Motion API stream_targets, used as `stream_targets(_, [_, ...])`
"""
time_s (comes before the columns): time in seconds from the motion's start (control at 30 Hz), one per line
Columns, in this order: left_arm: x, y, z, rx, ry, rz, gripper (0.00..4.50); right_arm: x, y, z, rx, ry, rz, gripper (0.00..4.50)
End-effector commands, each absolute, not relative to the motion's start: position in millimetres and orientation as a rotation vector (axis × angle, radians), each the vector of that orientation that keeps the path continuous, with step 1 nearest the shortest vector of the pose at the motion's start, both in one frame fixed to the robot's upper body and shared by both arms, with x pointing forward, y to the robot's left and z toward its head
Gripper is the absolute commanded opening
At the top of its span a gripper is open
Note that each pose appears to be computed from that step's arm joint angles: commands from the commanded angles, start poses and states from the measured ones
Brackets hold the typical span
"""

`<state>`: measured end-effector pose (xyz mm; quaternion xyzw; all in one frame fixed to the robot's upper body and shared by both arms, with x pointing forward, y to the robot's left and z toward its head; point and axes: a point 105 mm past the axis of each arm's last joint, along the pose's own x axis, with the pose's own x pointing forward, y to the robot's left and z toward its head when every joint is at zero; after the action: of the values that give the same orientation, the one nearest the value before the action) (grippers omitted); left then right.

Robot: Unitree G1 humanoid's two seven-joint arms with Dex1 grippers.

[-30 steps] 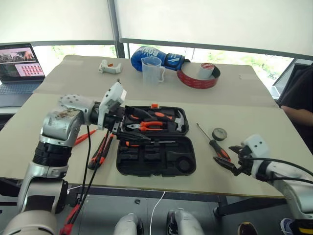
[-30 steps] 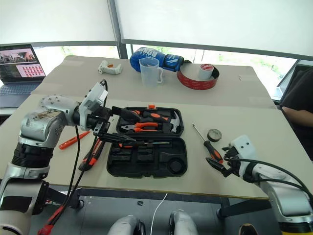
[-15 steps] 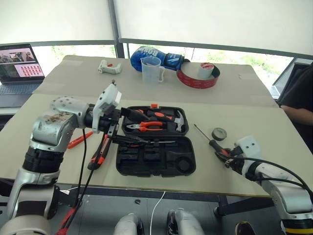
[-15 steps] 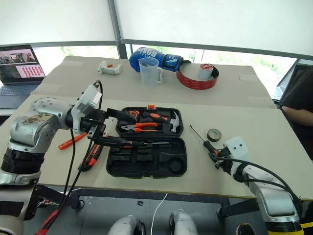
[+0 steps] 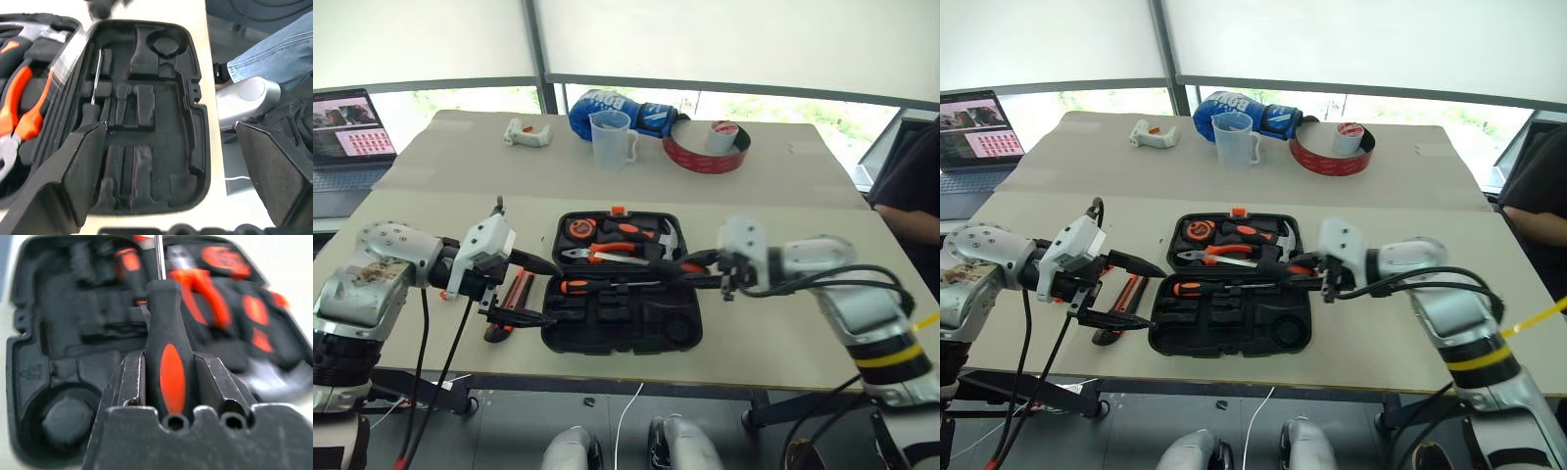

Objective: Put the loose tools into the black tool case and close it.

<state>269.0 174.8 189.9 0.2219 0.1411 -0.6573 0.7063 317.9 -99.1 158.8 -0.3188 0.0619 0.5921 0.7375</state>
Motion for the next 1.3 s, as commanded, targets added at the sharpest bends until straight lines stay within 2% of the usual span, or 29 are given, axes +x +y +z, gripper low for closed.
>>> stream_targets(0.03, [268,175,201,0.534,0.267,-1.433,4.50,322,-94,157,-0.806,0.095,1.332,1.05])
stream_targets(0.5, [270,174,202,0.534,0.253,-1.406,4.50,319,-101,147,-0.799,0.151,1.336,1.05])
stream_targets(0.57, [271,173,203,0.536,0.247,-1.406,4.50,320,-100,144,-0.786,0.174,1.333,2.07])
stream_targets(0.8, [273,170,205,0.538,0.239,-1.409,4.50,323,-99,149,-0.724,0.184,1.306,4.41])
stream_targets(0.83, [273,170,205,0.538,0.239,-1.409,4.50,323,-98,151,-0.718,0.176,1.305,4.49])
stream_targets(0.97, [273,170,205,0.538,0.242,-1.407,4.50,325,-88,164,-0.627,0.137,1.295,4.49])
stream_targets(1.07, [275,169,204,0.540,0.239,-1.405,4.50,326,-78,164,-0.604,0.129,1.311,3.73])
stream_targets(1.3, [275,168,203,0.538,0.236,-1.405,4.50,328,-65,154,-0.639,0.138,1.324,1.30])
